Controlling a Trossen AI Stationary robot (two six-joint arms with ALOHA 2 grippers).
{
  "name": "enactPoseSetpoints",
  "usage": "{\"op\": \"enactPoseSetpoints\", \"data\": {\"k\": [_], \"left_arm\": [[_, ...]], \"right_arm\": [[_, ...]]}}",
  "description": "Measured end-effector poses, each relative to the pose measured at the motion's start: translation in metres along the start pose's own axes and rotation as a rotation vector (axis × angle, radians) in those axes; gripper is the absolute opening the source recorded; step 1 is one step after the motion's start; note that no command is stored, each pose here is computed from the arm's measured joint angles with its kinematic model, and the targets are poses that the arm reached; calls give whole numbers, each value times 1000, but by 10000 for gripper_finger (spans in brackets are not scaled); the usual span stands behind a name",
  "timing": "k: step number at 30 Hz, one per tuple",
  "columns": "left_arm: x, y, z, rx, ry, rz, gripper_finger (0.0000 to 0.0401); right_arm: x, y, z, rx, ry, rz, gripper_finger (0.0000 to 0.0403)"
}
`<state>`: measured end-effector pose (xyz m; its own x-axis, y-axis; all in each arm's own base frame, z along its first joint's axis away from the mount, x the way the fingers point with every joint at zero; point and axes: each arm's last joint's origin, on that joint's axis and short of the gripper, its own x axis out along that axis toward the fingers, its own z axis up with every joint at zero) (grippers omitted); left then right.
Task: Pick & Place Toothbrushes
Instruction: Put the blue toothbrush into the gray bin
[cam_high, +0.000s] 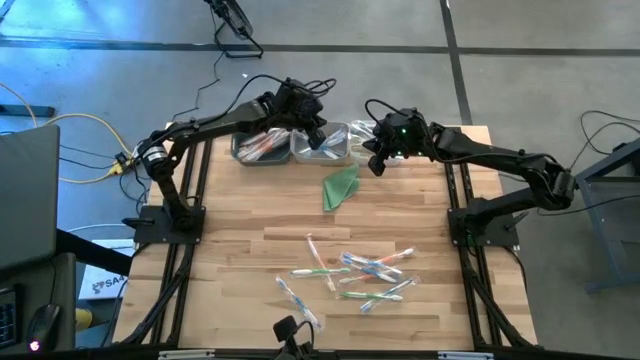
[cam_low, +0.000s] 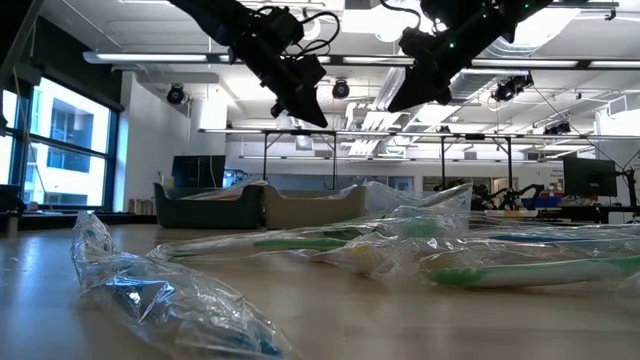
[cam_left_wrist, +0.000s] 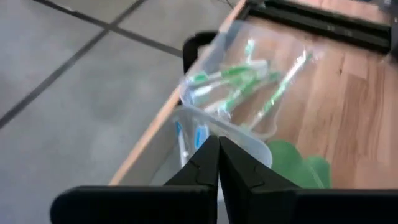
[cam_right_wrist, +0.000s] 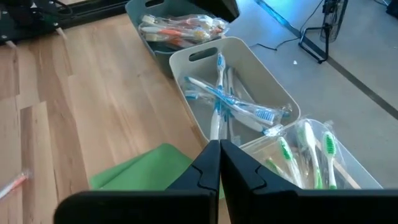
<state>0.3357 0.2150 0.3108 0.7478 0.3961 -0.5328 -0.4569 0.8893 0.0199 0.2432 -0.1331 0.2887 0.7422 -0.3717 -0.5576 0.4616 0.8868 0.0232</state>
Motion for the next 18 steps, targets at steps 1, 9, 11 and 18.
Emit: {"op": "enactPoseSetpoints", "data": {"k": [1, 9, 11, 18], "left_arm": [[0, 0, -1, -3, 10, -4, 2], [1, -11, -3, 12, 33, -36, 1], [1, -12, -4, 13, 48, -29, 0], [5, -26, -27, 3, 130, -34, 0]], "right_arm": [[0, 0, 0, 0, 0, 1, 4], [0, 1, 0, -1, 2, 23, 4], [0, 1, 0, -3, 3, 23, 4], [0, 1, 0, -9, 4, 23, 4]]}}
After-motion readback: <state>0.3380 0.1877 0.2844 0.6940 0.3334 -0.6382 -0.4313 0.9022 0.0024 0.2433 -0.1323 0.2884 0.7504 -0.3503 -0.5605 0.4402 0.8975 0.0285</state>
